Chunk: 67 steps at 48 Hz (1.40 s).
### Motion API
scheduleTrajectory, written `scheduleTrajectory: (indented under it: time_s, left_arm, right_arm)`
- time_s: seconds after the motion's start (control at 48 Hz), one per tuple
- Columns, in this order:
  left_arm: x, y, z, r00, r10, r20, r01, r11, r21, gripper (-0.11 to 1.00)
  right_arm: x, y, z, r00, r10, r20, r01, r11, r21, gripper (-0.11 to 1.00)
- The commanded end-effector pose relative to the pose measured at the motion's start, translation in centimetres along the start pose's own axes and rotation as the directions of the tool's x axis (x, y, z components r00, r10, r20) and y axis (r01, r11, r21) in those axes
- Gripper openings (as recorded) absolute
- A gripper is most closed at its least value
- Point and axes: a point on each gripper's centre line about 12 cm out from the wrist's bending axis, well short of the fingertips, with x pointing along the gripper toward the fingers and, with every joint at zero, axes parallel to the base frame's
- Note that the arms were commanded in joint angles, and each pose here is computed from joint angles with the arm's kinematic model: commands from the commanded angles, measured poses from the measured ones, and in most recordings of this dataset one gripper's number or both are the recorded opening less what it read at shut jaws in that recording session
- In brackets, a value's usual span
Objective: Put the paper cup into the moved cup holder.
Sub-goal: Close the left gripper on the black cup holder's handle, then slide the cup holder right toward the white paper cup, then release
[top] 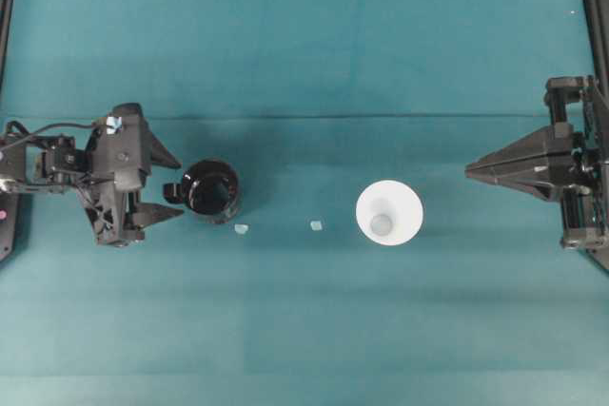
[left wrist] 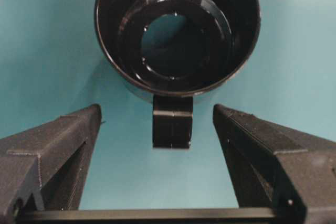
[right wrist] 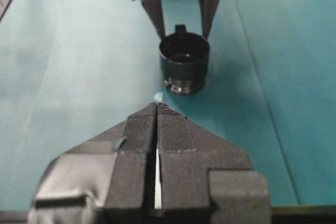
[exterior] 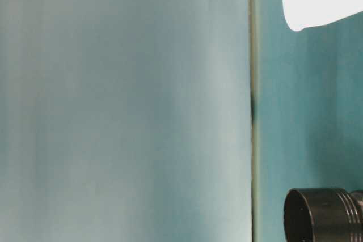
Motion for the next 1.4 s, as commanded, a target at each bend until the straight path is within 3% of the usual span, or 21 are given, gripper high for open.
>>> scheduleTrajectory:
  time_s: [0.0,0.167,0.292,0.354,0.542,0.834,1.104,1.375]
  left_arm:
    - [-0.1,0.0,0.6,1.000,0.000,0.023,0.000,1.000,0.003,0.85]
    - [0.0,0.0,0.6,1.000,0.000,0.020,0.000,1.000,0.002,0.80]
    - [-0.1,0.0,0.8,1.000,0.000,0.025,0.000,1.000,0.006,0.69]
    - [-0.1,0.0,0.7,1.000,0.000,0.023,0.000,1.000,0.006,0.60]
    - [-0.1,0.0,0.9,1.000,0.000,0.031,0.000,1.000,0.008,0.18]
    - [-0.2,0.0,2.1,0.997,-0.001,0.081,0.000,1.000,0.011,0.18]
    - [-0.7,0.0,7.0,0.976,-0.001,0.218,-0.002,1.000,0.012,0.18]
    - [1.3,-1.2,10.2,0.974,-0.030,0.226,0.022,0.999,0.039,0.18]
  right_arm:
    - [0.1,0.0,0.8,1.000,-0.001,0.011,0.001,1.000,0.013,0.02]
    - [0.1,0.0,0.7,1.000,0.001,0.003,-0.001,1.000,0.012,0.02]
    - [0.1,0.0,0.7,1.000,-0.001,0.006,0.001,1.000,0.013,0.02]
    - [0.1,0.0,0.7,1.000,0.001,0.005,-0.001,1.000,0.012,0.02]
    - [0.1,0.0,0.7,1.000,-0.001,0.003,0.001,1.000,0.013,0.02]
    - [0.1,0.0,0.7,1.000,-0.001,0.003,0.001,1.000,0.013,0.02]
    - [0.1,0.0,0.7,1.000,0.001,0.003,-0.001,1.000,0.012,0.02]
    - [0.1,0.0,0.7,1.000,-0.001,0.003,0.001,1.000,0.013,0.02]
